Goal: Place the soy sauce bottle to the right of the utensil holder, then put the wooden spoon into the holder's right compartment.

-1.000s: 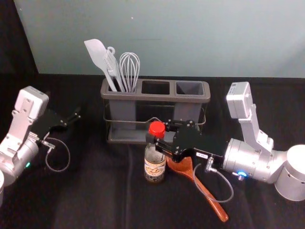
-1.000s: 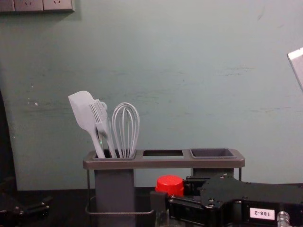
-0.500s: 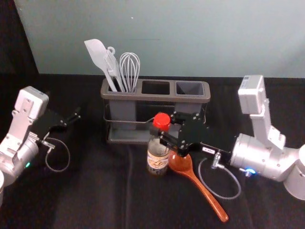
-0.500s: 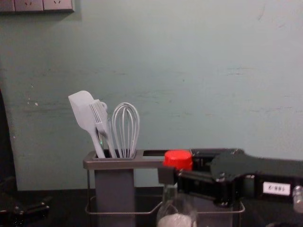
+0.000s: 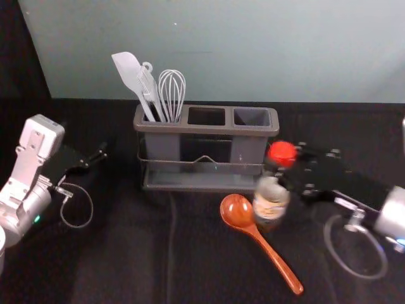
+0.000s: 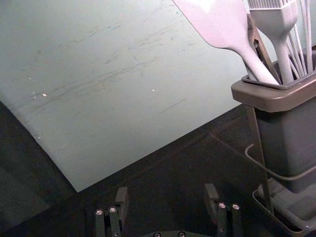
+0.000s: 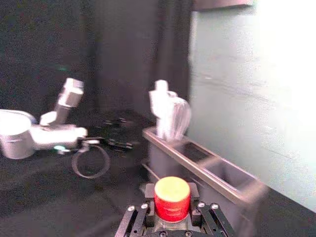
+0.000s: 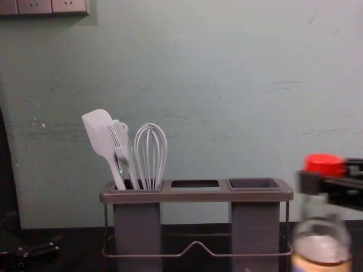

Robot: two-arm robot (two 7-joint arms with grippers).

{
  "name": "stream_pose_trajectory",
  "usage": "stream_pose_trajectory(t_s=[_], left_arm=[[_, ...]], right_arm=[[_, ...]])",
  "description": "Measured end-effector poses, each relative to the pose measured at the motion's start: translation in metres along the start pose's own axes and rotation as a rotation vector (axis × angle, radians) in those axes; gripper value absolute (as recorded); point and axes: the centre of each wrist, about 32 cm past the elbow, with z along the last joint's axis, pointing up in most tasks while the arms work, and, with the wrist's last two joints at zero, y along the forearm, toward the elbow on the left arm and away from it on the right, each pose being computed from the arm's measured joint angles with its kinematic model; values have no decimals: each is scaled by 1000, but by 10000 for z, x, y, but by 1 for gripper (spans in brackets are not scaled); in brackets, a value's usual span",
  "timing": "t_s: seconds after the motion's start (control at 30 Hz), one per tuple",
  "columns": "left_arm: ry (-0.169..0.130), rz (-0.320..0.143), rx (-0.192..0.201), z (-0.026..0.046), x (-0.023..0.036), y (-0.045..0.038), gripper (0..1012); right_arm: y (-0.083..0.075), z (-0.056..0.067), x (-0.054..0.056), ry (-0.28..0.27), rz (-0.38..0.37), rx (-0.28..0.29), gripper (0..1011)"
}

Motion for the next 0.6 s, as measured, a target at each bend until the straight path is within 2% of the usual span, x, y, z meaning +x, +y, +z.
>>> stream_pose_trajectory(t_s=[0.03, 0.13, 0.3, 0.4, 0.6], left_arm=[[0, 0, 0, 0, 0, 0, 1005], [0, 0, 0, 0, 0, 0, 1005], [0, 0, 0, 0, 0, 0, 1005], [0, 0, 0, 0, 0, 0, 1005], [0, 0, 0, 0, 0, 0, 1005]], right_arm=[[-118, -17, 11, 3, -36, -5, 382], [-310, -64, 38, 7, -104, -18, 382], [-459, -151, 130, 8, -184, -23, 382], [-474, -212, 225, 5, -219, -22, 382], [-379, -303, 410, -13, -261, -19, 383]])
